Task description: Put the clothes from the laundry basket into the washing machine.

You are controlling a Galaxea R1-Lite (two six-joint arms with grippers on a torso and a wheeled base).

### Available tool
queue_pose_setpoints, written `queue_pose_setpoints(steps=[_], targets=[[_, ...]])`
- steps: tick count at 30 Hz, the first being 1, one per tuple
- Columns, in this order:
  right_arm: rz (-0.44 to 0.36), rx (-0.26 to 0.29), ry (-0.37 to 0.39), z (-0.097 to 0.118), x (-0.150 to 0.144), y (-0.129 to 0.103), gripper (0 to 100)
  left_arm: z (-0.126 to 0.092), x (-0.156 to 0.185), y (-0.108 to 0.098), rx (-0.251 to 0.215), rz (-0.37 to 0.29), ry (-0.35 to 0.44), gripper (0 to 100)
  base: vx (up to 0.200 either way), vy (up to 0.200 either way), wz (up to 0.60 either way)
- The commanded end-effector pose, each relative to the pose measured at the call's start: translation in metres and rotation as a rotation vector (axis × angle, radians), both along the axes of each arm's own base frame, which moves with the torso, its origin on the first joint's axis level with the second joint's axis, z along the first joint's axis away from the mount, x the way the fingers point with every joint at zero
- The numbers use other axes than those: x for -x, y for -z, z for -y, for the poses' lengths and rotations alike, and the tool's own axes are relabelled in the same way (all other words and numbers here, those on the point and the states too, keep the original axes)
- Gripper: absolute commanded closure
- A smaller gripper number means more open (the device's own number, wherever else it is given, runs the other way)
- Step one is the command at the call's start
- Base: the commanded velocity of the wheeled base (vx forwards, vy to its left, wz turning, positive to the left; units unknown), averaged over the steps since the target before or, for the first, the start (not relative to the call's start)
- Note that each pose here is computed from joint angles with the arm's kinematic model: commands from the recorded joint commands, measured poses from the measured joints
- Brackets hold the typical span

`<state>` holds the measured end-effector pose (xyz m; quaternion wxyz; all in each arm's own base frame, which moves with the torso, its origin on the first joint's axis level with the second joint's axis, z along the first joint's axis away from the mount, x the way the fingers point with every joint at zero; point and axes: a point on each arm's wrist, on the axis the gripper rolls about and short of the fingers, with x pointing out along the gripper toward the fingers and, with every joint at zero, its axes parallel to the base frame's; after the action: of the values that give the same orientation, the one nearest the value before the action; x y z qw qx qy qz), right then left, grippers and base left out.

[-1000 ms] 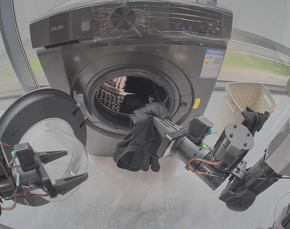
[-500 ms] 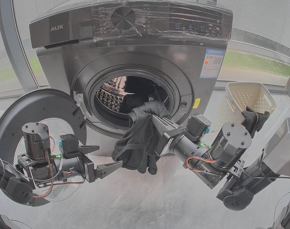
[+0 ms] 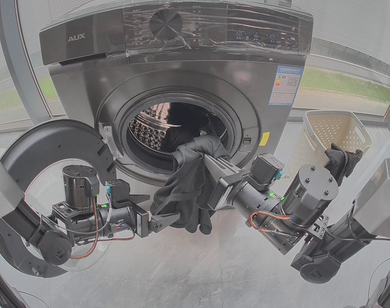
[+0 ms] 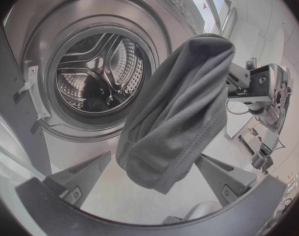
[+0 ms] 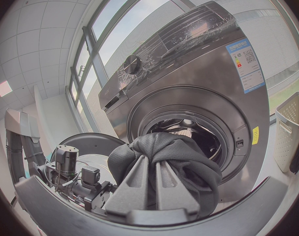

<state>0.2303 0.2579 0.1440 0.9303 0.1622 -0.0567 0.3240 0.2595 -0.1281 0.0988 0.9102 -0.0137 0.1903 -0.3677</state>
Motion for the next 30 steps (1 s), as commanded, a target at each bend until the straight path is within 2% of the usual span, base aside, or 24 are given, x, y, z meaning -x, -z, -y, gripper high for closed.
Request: queue_pose_setpoints(steps=[1, 4, 5, 11, 17, 21, 22, 26, 27, 30], targets=[[-0.001, 0.002, -0.003, -0.001, 0.001, 0.001, 100, 0.004, -0.009, 0.009, -0.004, -0.018, -0.003, 0, 0.000, 0.000, 0.00], [-0.001, 0.002, -0.006, -0.001, 0.002, 0.001, 100, 0.004, -0.012, 0.012, -0.001, -0.006, -0.025, 0, 0.000, 0.000, 0.00], [-0.001, 0.002, -0.008, -0.002, 0.002, 0.001, 100, 0.005, -0.012, 0.012, 0.000, 0.000, -0.028, 100, 0.000, 0.000, 0.00], [-0.003, 0.002, -0.008, -0.002, 0.002, 0.002, 100, 0.007, -0.015, 0.012, 0.027, 0.032, -0.030, 100, 0.000, 0.000, 0.00], [-0.012, 0.023, 0.003, -0.001, -0.002, 0.008, 100, 0.006, -0.012, 0.007, 0.060, 0.094, -0.027, 100, 0.000, 0.000, 0.00], [-0.020, 0.035, 0.006, -0.001, -0.004, 0.013, 100, 0.005, -0.007, 0.005, 0.064, 0.102, -0.023, 100, 0.000, 0.000, 0.00], [-0.020, 0.039, 0.022, 0.001, -0.009, 0.018, 100, 0.004, 0.005, -0.003, 0.080, 0.128, -0.008, 100, 0.000, 0.000, 0.00], [-0.044, 0.073, 0.041, 0.009, -0.012, 0.027, 100, 0.001, 0.017, -0.013, 0.101, 0.163, 0.006, 100, 0.000, 0.000, 0.00], [-0.047, 0.076, 0.039, 0.010, -0.012, 0.028, 0, 0.001, 0.018, -0.014, 0.103, 0.166, 0.009, 100, 0.000, 0.000, 0.00], [-0.067, 0.075, 0.026, 0.010, -0.009, 0.031, 0, 0.001, 0.021, -0.026, 0.140, 0.216, 0.015, 100, 0.000, 0.000, 0.00]])
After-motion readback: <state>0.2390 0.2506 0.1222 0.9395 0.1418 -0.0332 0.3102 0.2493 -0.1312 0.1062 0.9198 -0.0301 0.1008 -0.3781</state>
